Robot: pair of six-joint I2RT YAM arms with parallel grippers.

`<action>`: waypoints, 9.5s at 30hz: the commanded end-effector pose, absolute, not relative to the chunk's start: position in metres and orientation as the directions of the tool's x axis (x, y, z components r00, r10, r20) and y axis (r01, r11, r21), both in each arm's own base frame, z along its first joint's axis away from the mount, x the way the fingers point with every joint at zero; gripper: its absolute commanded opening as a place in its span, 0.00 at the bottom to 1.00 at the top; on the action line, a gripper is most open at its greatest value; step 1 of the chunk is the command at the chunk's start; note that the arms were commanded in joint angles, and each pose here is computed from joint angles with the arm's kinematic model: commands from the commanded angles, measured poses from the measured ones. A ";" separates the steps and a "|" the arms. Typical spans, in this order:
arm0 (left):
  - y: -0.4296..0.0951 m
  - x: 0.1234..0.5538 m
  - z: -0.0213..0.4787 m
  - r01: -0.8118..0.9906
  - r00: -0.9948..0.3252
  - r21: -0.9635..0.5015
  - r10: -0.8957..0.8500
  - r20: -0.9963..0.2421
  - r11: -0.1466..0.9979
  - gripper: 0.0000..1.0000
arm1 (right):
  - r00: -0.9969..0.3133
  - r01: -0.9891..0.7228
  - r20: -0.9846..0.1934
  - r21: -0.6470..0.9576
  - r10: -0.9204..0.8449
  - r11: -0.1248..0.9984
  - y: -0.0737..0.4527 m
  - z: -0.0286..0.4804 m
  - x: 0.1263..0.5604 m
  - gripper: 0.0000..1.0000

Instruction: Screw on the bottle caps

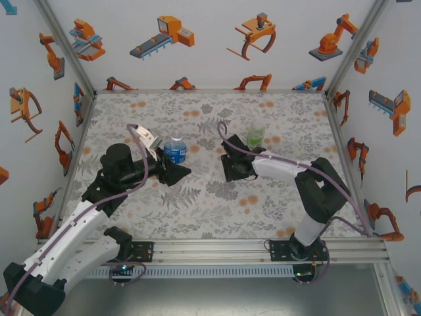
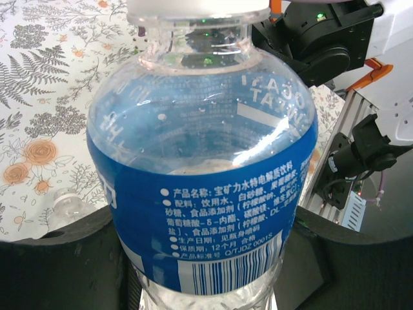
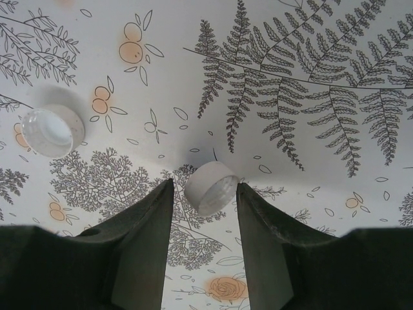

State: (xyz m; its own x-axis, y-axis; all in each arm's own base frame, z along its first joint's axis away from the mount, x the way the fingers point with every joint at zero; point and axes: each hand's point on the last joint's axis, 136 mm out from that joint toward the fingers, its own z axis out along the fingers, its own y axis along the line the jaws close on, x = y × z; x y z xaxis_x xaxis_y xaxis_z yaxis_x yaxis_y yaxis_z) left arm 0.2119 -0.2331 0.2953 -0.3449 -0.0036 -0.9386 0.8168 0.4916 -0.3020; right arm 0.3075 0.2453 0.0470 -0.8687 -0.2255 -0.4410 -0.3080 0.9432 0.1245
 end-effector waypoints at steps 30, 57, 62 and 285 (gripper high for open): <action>-0.241 0.216 0.306 0.828 -0.341 -0.329 -0.058 -0.938 0.454 0.00 | -0.936 -0.120 -0.344 0.515 0.077 0.849 0.245 0.038 0.286 0.26; -0.246 0.226 0.289 0.813 -0.375 -0.347 -0.036 -0.926 0.468 0.00 | -0.828 -0.269 -0.533 0.107 -0.173 0.957 0.207 0.077 0.302 0.46; -0.245 0.223 0.289 0.810 -0.382 -0.349 -0.029 -0.924 0.470 0.00 | -0.785 -0.356 -0.567 0.085 -0.249 0.931 0.227 0.078 0.308 0.47; -0.293 0.114 0.259 0.992 0.112 0.081 0.376 -0.920 -0.097 0.00 | 0.250 -0.947 -0.963 -0.220 -0.105 -0.232 0.297 0.388 0.100 0.54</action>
State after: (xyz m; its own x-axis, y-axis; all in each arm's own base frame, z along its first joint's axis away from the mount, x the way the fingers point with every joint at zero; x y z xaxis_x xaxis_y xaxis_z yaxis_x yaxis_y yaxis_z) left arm 0.1283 -0.2963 0.2441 0.0856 0.4058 -0.9100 0.9963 -0.0381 0.0767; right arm 0.1279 0.2986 0.3826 0.0878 -0.2137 -0.9729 -0.9952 -0.0606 -0.0765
